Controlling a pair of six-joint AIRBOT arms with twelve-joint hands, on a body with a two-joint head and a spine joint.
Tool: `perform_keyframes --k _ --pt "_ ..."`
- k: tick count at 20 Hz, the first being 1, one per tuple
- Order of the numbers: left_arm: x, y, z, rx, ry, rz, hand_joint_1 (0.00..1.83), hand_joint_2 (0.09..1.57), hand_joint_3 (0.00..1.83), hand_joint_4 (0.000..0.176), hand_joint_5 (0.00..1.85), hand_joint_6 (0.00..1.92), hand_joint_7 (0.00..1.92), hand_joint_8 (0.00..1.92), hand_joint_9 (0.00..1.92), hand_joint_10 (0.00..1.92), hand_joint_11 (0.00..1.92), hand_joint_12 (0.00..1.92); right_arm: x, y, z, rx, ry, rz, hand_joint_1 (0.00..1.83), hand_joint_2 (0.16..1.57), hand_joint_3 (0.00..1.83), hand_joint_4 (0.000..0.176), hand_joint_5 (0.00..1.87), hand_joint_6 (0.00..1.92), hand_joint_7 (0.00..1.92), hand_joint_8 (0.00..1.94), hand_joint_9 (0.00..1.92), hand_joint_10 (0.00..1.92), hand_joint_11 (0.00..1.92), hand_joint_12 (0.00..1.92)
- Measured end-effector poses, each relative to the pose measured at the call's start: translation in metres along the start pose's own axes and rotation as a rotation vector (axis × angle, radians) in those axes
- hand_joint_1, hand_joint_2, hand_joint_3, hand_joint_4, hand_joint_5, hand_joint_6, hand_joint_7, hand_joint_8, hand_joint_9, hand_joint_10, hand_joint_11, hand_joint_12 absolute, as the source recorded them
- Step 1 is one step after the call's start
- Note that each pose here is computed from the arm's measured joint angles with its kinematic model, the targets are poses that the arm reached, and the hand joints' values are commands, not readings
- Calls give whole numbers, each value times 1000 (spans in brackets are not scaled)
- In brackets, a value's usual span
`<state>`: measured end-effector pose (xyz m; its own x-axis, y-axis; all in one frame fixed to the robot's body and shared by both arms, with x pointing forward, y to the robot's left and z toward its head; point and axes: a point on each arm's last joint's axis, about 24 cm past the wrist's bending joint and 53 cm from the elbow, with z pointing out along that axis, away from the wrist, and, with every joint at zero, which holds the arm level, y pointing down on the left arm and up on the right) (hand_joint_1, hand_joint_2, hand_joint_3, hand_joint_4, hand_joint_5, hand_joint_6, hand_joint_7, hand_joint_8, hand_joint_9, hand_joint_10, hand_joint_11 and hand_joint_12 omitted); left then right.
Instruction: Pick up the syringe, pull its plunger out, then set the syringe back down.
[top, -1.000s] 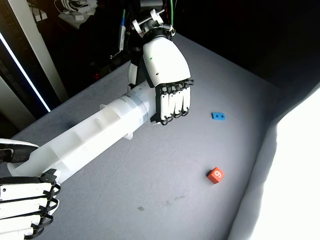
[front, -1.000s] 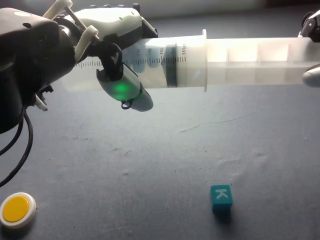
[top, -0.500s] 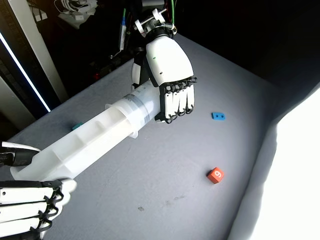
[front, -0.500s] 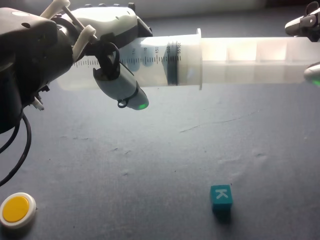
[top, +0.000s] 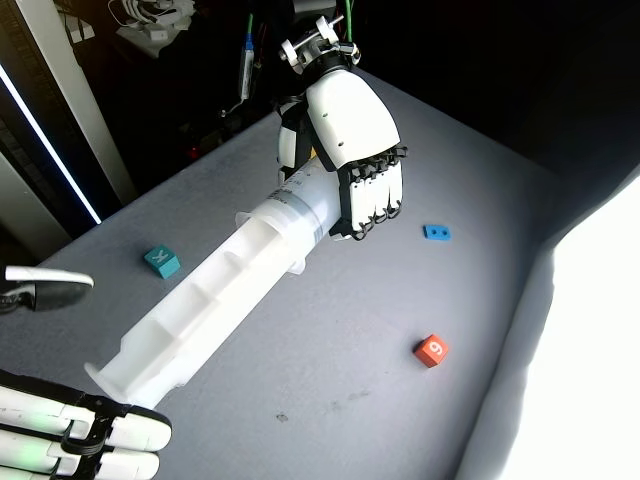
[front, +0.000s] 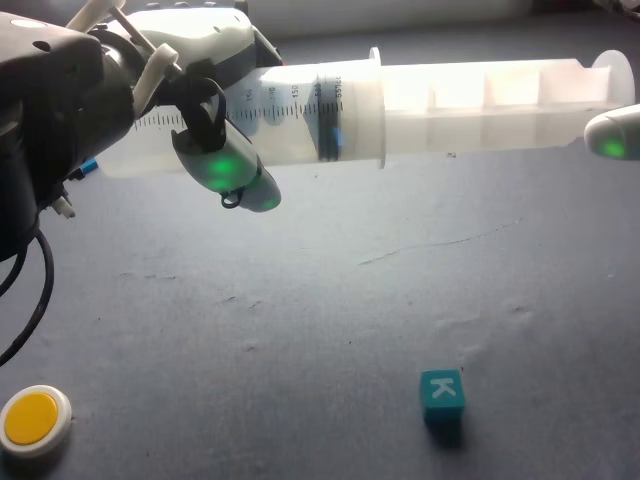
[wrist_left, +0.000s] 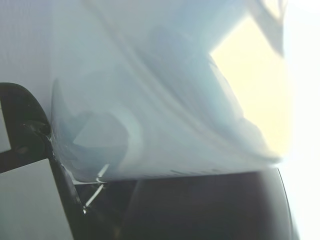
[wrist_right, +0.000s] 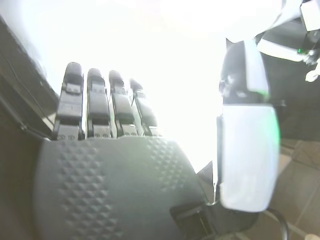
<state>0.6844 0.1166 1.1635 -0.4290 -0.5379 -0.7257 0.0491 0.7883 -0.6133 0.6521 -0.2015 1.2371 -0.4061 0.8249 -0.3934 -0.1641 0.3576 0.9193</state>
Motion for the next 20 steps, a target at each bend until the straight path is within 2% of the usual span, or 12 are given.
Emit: perform_keyframes --k 2,3,5,7,9,12,14,15,16,17,18,20 --pt "-1 1 1 -1 -2 0 1355 1174 0 0 830 1112 890 1158 759 1422 559 1266 0 0 0 0 0 -1 621 870 0 0 0 0 0 0 0 0 0 0" --pt "-2 2 1 -2 -3 -1 1353 1182 2 0 804 1155 881 1177 738 1444 553 1271 0 0 0 -1 1 -2 641 864 0 0 0 0 0 0 0 0 0 0" --pt "-4 4 2 -8 -9 0 1353 1184 1 0 812 1096 868 1230 738 1461 567 1288 0 0 0 0 1 -2 637 867 0 0 0 0 0 0 0 0 0 0" --pt "-5 7 3 -5 -11 13 1354 1180 0 0 800 1140 894 1160 752 1448 562 1300 0 0 0 0 2 -3 648 868 0 0 0 0 0 0 0 0 0 0" --pt "-6 12 4 5 -18 14 1349 1196 1 0 791 1123 848 1236 714 1520 511 1417 0 0 0 0 2 -4 610 895 0 0 0 0 0 0 0 0 0 0" --pt "-2 25 3 -4 -17 11 1357 1170 0 0 852 1060 897 1181 748 1429 552 1300 0 0 0 -1 2 -4 636 883 0 0 0 0 0 0 0 0 5 2" --pt "2 35 3 -16 -7 6 1359 1165 0 0 860 1045 913 1155 752 1428 550 1293 1 0 0 -2 4 -7 669 903 3 0 0 0 0 0 0 0 0 0" --pt "4 38 2 -19 -5 15 1367 1147 0 0 900 963 955 1088 783 1403 584 1300 1 0 0 -2 5 -9 666 909 5 0 0 0 0 0 0 0 0 0" --pt "4 43 2 -26 -1 19 1363 1154 3 0 862 1043 947 1096 772 1402 572 1283 1 0 0 -2 5 -9 634 930 14 0 0 0 0 0 0 0 0 0" --pt "4 46 2 -29 -3 16 1362 1156 0 0 866 1045 932 1121 776 1388 579 1251 1 0 0 -3 5 -10 617 933 14 0 0 0 0 0 0 0 0 0" --pt "6 52 1 -27 -8 9 1361 1162 1 0 883 1000 897 1173 765 1431 585 1291 1 0 0 -2 5 -9 644 925 9 0 0 0 0 0 0 0 0 0" --pt "11 65 0 -41 -9 -20 1354 1183 0 0 820 1136 871 1180 739 1469 529 1367 2 0 0 -2 5 -10 686 913 2 0 0 0 0 0 0 0 1 1"
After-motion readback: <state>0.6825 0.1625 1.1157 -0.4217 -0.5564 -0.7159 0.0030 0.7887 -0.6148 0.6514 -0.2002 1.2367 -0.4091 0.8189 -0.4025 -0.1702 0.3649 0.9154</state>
